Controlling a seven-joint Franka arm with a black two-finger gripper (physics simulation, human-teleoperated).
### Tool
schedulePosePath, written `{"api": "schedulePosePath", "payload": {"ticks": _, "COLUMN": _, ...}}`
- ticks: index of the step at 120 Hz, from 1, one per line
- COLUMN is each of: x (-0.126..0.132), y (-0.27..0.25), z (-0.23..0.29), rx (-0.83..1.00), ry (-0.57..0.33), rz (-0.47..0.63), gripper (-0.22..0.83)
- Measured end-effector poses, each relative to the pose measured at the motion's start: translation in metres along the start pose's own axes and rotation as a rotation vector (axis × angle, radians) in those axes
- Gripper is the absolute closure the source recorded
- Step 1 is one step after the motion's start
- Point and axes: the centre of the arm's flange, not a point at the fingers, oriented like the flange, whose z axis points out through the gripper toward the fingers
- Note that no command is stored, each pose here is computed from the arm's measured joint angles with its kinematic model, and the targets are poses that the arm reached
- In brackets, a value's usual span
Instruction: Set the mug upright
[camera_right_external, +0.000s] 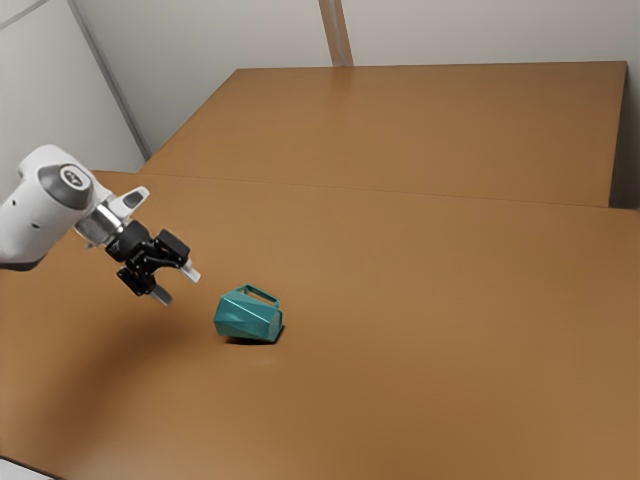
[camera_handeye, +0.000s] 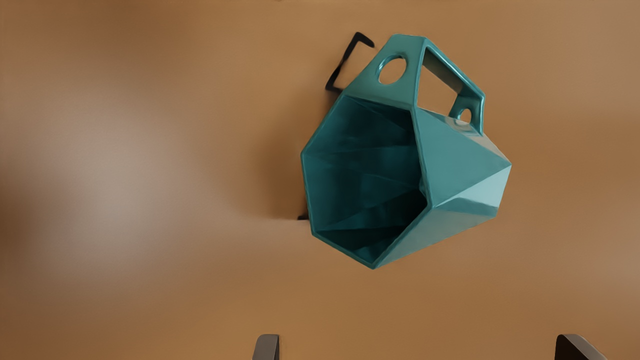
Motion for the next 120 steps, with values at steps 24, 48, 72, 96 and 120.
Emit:
{"api": "schedulePosePath", "payload": {"ticks": 24, "x": 0.013, "y": -0.015, "z": 0.014, "rx": 0.006, "ry": 0.001, "rz": 0.085, "gripper": 0.0}}
{"api": "schedulePosePath", "payload": {"ticks": 48, "x": 0.018, "y": -0.011, "z": 0.028, "rx": -0.074, "ry": 0.029, "rz": 0.146, "gripper": 0.0}}
{"api": "schedulePosePath", "payload": {"ticks": 72, "x": 0.012, "y": -0.012, "z": 0.043, "rx": -0.173, "ry": 0.033, "rz": 0.164, "gripper": 0.0}}
{"api": "schedulePosePath", "payload": {"ticks": 96, "x": 0.011, "y": -0.016, "z": 0.058, "rx": -0.229, "ry": 0.024, "rz": 0.175, "gripper": 0.0}}
{"api": "schedulePosePath", "payload": {"ticks": 120, "x": 0.011, "y": -0.021, "z": 0.074, "rx": -0.281, "ry": 0.024, "rz": 0.177, "gripper": 0.0}}
